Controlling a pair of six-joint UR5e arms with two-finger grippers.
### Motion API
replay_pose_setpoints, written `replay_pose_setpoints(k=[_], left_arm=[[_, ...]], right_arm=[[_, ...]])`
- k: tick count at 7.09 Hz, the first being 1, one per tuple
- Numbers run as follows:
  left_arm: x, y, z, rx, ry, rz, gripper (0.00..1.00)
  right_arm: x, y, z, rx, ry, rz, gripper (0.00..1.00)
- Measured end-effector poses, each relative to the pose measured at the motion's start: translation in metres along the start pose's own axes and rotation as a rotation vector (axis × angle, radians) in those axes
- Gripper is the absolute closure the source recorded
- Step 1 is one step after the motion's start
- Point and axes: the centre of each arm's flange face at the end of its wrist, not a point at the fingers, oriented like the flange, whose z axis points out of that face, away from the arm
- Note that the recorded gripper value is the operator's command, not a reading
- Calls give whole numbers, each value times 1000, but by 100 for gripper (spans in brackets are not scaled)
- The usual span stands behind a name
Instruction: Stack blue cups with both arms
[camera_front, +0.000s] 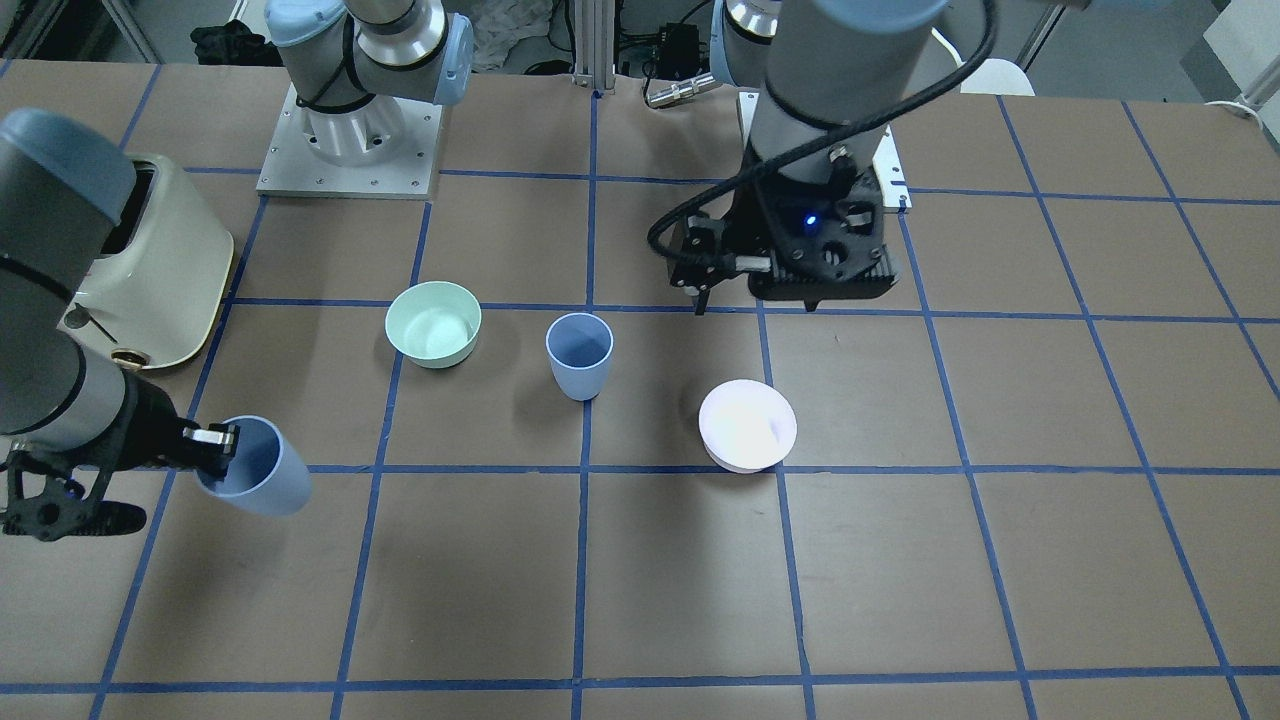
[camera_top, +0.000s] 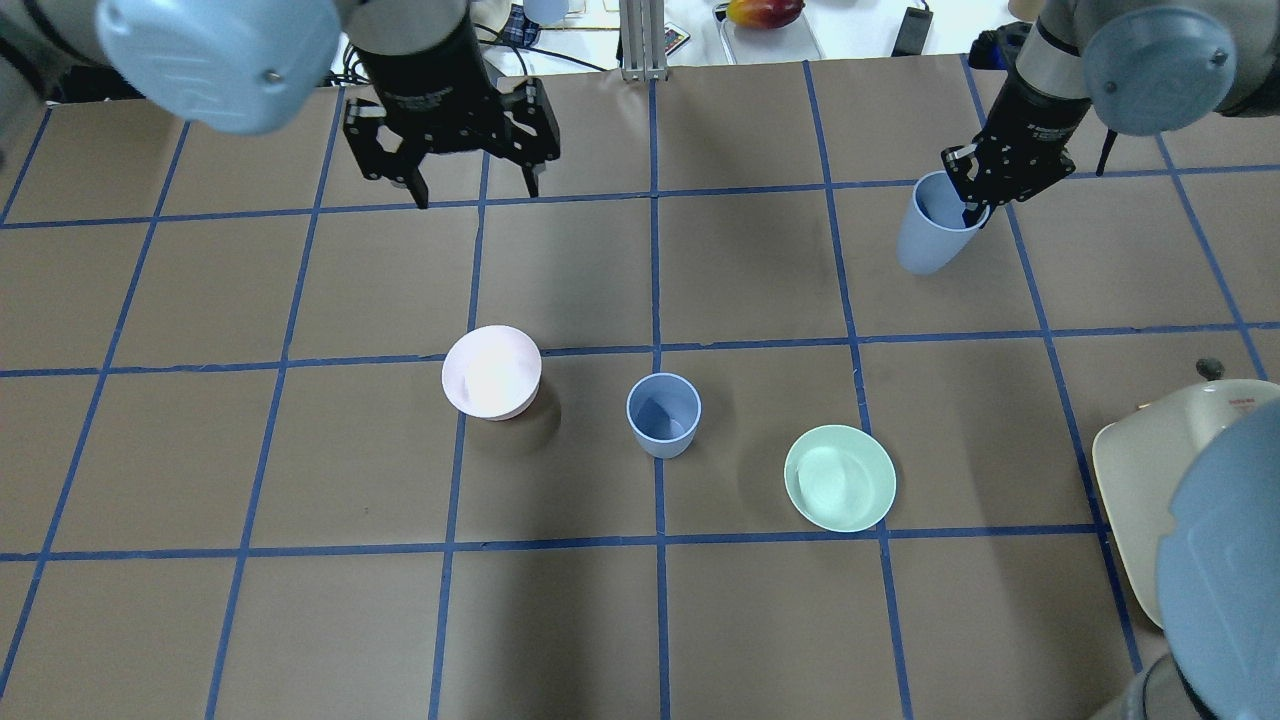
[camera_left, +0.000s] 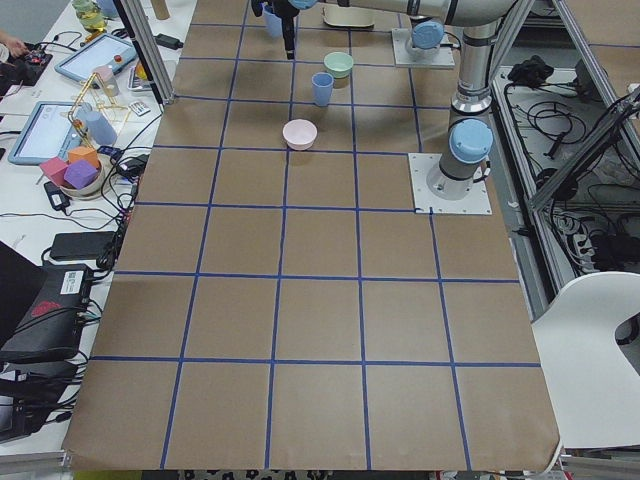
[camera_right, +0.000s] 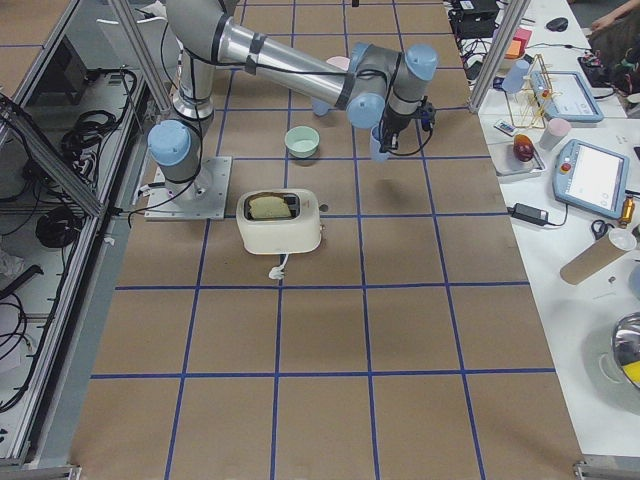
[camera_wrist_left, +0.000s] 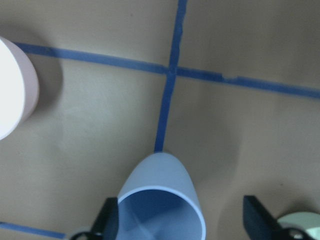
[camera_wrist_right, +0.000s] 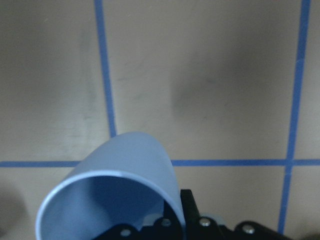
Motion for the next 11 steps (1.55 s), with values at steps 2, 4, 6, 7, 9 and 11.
replay_pose_setpoints(k=[2, 4, 6, 7, 9, 11], left_arm=[[-23, 24, 0, 107, 13, -10, 0], [-47, 31, 13, 160, 16, -42, 0], [-57, 30, 13, 136, 10, -55, 0], [-59, 30, 12, 126, 6, -52, 0], [-60, 32, 12, 118, 3, -50, 0], [-59, 33, 13, 114, 2, -48, 0]], right_arm=[[-95, 56, -25, -57, -7, 2, 100], [-190, 106, -16, -96, 25, 9, 100], [-243, 140, 1, -127, 33, -1, 100], [-255, 150, 8, -139, 34, 0, 100], [-264, 157, 14, -150, 37, -4, 100], [-266, 154, 18, -144, 35, -5, 100]])
